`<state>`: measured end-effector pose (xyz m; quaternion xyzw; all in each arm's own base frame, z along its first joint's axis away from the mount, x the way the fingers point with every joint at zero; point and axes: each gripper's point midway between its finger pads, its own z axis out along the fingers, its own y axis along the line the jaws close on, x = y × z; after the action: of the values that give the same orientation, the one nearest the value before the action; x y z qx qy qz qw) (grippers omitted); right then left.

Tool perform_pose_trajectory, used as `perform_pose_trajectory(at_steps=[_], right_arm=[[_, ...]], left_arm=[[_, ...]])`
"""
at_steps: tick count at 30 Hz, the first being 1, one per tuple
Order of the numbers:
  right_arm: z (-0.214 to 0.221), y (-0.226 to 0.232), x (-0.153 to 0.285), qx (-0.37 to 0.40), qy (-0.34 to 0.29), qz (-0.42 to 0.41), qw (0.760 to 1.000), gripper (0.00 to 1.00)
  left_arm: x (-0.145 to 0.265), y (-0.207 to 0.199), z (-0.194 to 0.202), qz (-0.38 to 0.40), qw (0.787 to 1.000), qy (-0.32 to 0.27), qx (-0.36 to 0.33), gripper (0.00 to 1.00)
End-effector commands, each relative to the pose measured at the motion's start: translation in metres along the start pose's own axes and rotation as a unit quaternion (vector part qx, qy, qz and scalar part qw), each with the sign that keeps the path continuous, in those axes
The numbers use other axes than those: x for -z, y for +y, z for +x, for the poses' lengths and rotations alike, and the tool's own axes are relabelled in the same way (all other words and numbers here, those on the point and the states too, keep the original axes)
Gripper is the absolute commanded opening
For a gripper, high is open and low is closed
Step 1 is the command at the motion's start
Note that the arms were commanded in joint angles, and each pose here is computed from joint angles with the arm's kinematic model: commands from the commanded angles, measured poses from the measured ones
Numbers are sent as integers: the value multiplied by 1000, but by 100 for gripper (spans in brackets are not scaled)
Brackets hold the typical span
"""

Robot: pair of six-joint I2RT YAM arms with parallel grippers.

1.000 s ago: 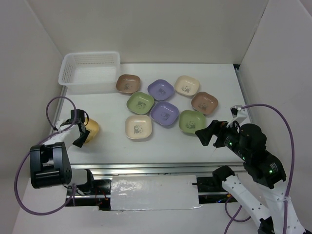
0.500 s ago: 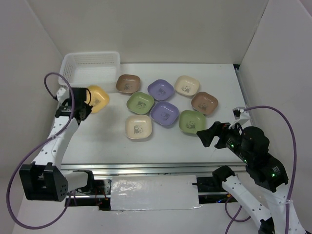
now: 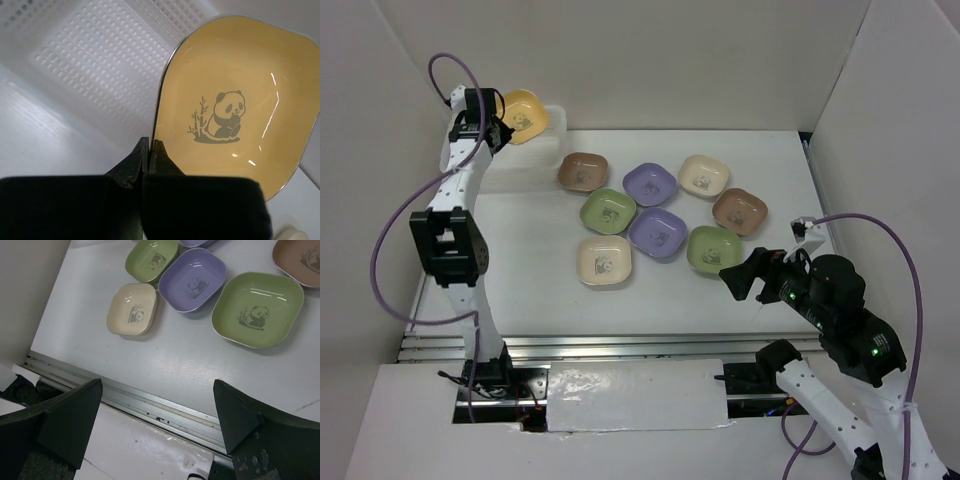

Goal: Place the plates into the plastic bin on the countertop

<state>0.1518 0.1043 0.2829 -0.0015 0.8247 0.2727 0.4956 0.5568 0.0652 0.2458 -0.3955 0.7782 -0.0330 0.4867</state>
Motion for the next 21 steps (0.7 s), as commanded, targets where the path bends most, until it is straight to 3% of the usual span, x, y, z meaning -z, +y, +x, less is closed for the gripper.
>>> perform_pose_trajectory(at_steps=[1,8,11,15,17,21], right_arm=[[-6,9,-3,-1,-4,-16,1000,100],[0,10,0,-9,11,-18,1000,100],[1,8,0,-10,13,-14,1000,100],[3,5,-4,-10,16,-7,1000,100],[4,4,-5,-10,19,-4,1000,100],[4,4,-5,-10,19,-4,1000,100]], left_arm=[[-27,-12,-17,14,1000,-5,4,0],[-106,13,8,11,999,28,16,0],[-126,17,22,10,999,46,15,7],[-137,12,49,23,997,78,5,43],[-135,3,49,39,996,78,2,52],[-99,-42,21,97,994,49,-15,99]])
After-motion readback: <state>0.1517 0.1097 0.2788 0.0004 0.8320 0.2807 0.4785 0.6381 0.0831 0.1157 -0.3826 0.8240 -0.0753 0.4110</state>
